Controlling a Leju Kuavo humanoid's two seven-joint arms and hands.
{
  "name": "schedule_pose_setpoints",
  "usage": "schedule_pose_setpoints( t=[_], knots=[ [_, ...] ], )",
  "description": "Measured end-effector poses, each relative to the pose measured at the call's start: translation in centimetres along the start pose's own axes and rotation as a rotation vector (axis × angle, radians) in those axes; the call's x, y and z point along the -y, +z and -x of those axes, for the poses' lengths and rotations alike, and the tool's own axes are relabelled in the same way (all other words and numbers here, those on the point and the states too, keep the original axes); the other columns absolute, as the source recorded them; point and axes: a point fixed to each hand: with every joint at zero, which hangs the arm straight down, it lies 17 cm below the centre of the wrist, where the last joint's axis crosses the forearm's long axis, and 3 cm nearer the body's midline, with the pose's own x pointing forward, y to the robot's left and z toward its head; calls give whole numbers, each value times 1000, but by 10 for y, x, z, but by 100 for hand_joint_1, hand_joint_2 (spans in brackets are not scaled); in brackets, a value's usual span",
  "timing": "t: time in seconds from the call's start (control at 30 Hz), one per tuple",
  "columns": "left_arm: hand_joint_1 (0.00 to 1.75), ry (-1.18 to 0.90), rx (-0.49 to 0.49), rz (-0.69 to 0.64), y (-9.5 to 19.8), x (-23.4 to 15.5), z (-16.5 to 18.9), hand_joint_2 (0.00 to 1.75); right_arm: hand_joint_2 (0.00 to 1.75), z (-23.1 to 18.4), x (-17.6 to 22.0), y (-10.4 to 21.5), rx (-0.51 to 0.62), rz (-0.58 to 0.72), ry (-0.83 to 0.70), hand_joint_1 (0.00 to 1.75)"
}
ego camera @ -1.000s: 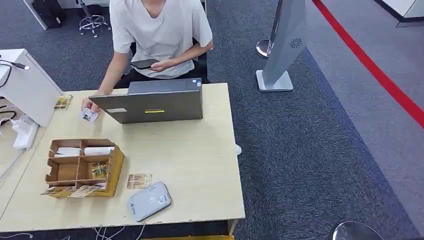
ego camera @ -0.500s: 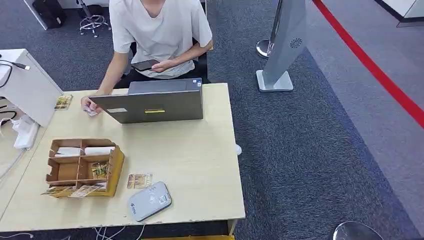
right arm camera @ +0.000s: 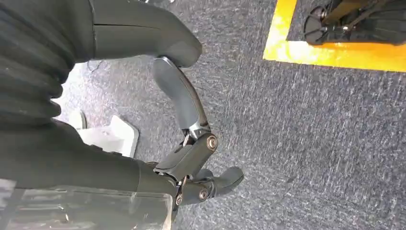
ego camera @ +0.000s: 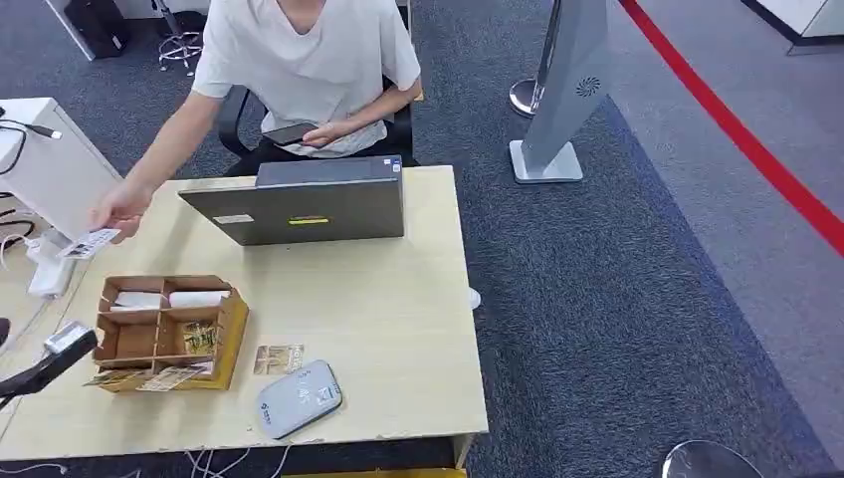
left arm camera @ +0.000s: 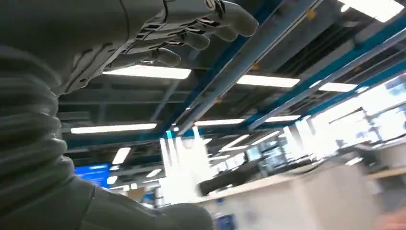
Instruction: Pass the card to the sensor for recognition and then transmit it.
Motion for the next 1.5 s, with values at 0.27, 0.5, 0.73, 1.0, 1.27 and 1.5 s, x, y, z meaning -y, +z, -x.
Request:
schedule_pose_setpoints(
  t=[0.27, 0.5, 0.73, 1.0, 1.27, 1.5],
  knots=[
    [0, -4, 253, -24, -54, -31, -148, 175, 175, 12, -6, 1, -42, -20, 23, 0],
    [0, 11, 341, -40, -50, -38, -190, 175, 175, 16, -8, 2, -50, -27, 28, 0],
    [0, 17, 361, -41, -47, -39, -200, 175, 175, 17, -9, 2, -53, -27, 29, 0],
    [0, 15, 357, -38, -47, -37, -197, 175, 175, 18, -10, 3, -47, -27, 30, 0],
    [175, 38, 363, -18, -42, -32, -196, 175, 175, 16, -10, 2, -34, -27, 36, 0],
    [175, 37, 367, -5, -38, -27, -196, 175, 175, 17, -9, 2, -33, -26, 41, 0]
  ],
)
